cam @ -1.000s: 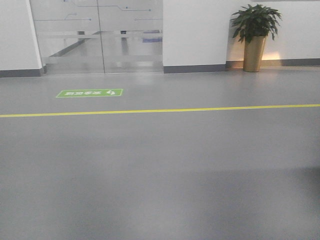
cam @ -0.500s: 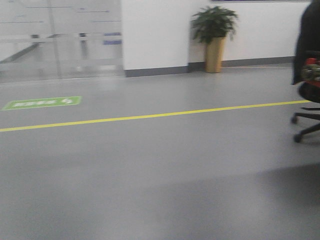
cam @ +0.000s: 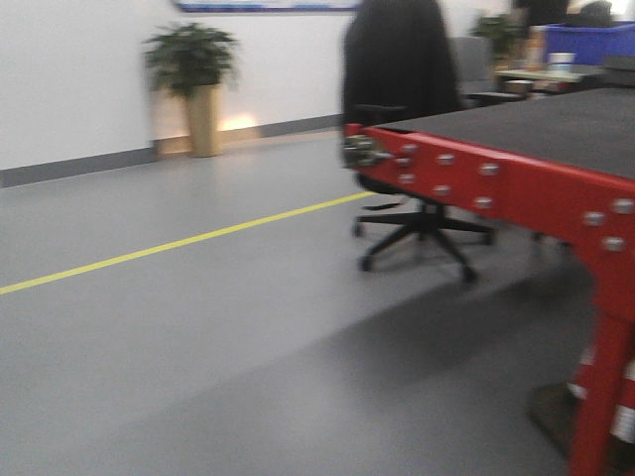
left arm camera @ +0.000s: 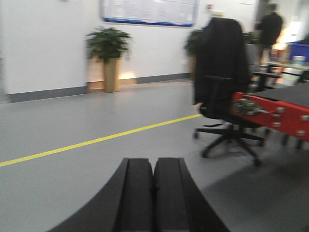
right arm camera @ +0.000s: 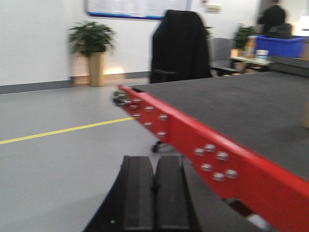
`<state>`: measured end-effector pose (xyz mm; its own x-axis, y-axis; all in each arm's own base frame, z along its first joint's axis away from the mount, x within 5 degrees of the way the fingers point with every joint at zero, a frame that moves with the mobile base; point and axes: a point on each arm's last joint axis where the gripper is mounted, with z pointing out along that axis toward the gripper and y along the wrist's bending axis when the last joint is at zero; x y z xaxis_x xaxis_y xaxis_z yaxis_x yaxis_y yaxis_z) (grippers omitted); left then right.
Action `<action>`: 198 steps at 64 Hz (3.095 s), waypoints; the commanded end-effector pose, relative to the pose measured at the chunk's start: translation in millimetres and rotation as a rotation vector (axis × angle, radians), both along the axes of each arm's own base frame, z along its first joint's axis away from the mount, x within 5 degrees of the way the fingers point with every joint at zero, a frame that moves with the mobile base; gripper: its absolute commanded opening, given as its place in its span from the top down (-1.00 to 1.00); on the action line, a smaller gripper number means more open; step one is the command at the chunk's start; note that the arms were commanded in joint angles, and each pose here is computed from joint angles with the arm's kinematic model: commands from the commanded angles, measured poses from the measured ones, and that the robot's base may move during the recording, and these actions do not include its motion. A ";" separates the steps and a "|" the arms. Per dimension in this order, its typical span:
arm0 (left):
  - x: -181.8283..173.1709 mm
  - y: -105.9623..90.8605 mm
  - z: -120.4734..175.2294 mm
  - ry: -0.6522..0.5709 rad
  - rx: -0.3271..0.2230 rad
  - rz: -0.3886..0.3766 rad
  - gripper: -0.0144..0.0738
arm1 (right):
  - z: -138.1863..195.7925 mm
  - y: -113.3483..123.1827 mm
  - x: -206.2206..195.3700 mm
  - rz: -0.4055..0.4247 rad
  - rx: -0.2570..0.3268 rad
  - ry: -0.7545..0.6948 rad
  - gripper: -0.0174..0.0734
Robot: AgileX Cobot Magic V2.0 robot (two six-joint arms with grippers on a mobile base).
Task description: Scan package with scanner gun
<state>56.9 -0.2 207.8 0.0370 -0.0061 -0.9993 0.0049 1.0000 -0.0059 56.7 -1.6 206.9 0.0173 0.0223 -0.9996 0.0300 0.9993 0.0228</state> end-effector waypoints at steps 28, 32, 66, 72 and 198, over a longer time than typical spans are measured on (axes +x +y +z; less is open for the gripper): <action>-0.6 0.1 2.9 -0.023 -0.004 0.001 0.93 | 1.6 -0.1 -0.3 -0.002 -0.002 -0.019 0.99; -0.6 0.1 2.9 -0.023 -0.004 0.001 0.93 | 1.6 -0.1 -0.3 -0.002 -0.002 -0.019 0.99; -0.6 0.1 2.9 -0.023 -0.004 0.001 0.93 | 1.6 -0.1 -0.3 -0.002 -0.002 -0.019 0.99; -0.6 0.1 2.9 -0.023 -0.004 0.001 0.93 | 1.6 -0.1 -0.3 -0.002 -0.002 -0.019 0.99; -0.6 0.1 2.9 -0.023 -0.004 0.001 0.93 | 1.6 -0.1 -0.3 -0.002 -0.002 -0.019 0.99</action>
